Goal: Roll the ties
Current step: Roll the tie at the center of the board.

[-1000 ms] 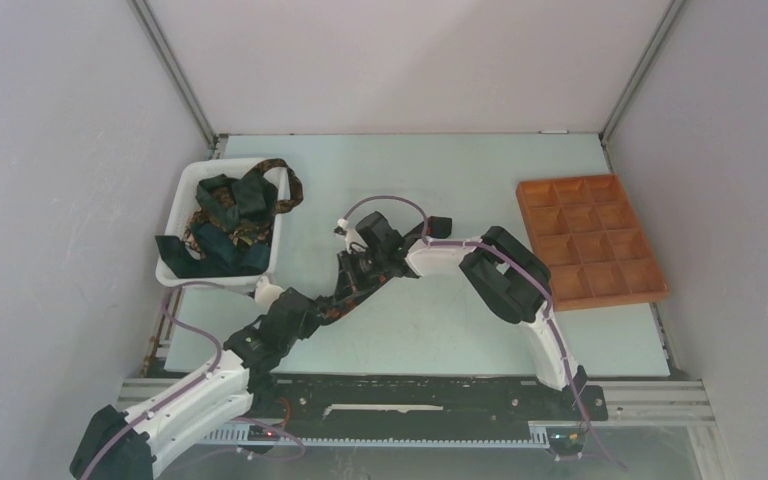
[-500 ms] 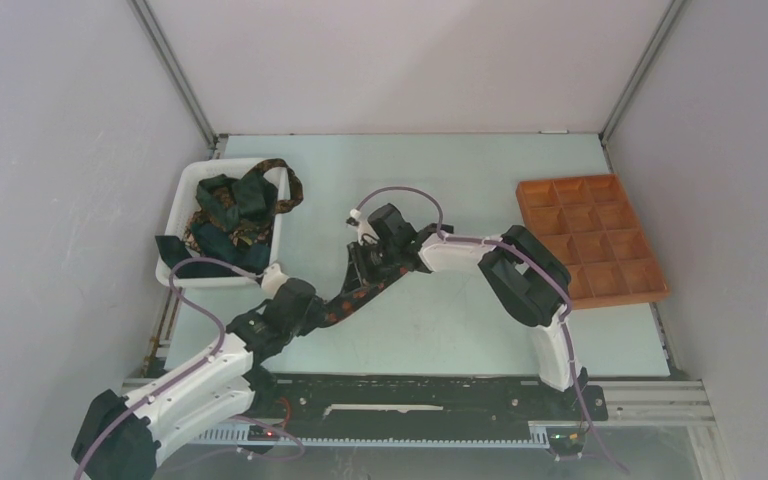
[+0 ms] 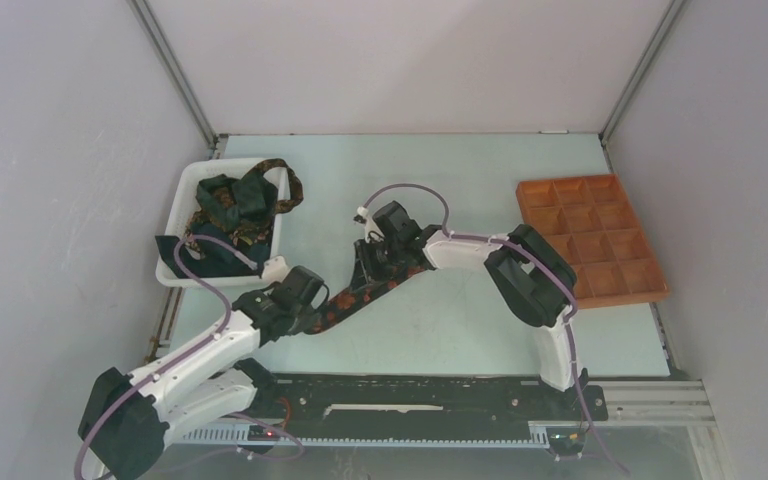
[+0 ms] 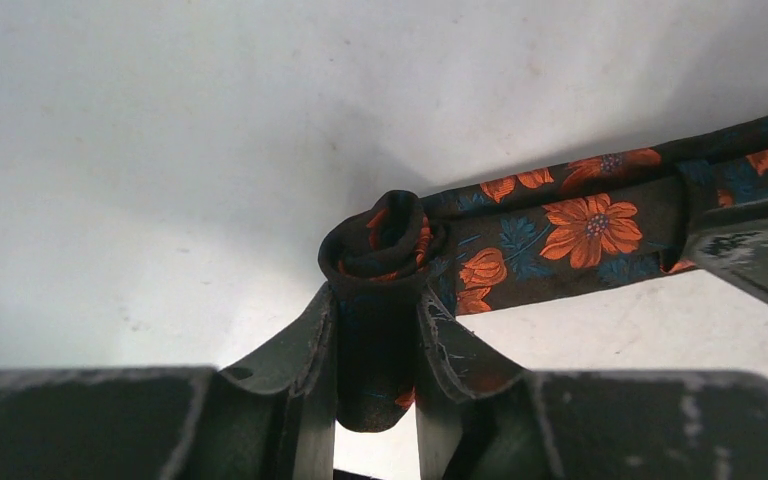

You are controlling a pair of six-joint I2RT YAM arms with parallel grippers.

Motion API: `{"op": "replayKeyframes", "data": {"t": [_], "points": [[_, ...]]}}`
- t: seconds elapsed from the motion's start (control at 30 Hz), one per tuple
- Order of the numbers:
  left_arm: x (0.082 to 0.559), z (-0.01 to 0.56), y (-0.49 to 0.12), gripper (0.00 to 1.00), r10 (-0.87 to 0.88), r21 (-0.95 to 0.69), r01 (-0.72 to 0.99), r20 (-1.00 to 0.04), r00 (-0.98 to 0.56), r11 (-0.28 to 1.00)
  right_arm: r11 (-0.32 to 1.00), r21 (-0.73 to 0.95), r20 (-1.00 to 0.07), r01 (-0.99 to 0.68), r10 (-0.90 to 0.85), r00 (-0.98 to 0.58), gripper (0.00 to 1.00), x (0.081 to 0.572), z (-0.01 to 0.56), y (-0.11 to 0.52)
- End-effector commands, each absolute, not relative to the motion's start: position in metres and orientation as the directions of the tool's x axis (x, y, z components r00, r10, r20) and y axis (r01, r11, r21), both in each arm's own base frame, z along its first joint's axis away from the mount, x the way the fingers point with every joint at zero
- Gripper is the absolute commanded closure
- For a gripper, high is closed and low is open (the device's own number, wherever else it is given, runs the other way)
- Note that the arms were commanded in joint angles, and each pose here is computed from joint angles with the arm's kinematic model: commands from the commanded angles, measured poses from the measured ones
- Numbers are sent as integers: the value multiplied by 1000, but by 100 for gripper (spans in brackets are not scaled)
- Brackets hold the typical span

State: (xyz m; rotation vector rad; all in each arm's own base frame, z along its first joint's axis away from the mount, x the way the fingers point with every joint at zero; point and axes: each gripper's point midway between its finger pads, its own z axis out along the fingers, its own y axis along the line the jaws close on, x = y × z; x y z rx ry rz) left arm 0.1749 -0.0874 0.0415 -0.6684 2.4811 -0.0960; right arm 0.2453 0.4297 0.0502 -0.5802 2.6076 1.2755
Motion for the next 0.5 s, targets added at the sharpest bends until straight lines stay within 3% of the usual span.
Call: {"op": "replayKeyframes", "data": {"t": [0.0, 0.17, 0.33, 0.47], "points": [[172, 51, -66, 78, -395, -48, -438, -530, -751, 898, 557, 705, -388, -439, -216, -896, 77, 259, 76, 423], [174, 54, -66, 78, -343, 23, -411, -510, -789, 912, 589, 694, -387, -414, -180, -904, 74, 267, 74, 412], [179, 54, -68, 79, -290, 94, -377, -480, -828, 922, 616, 684, -400, -392, -133, -907, 54, 275, 75, 401], [182, 53, -71, 79, -277, 116, -369, -468, -839, 922, 629, 677, -412, -383, -107, -905, 44, 280, 78, 395]]}}
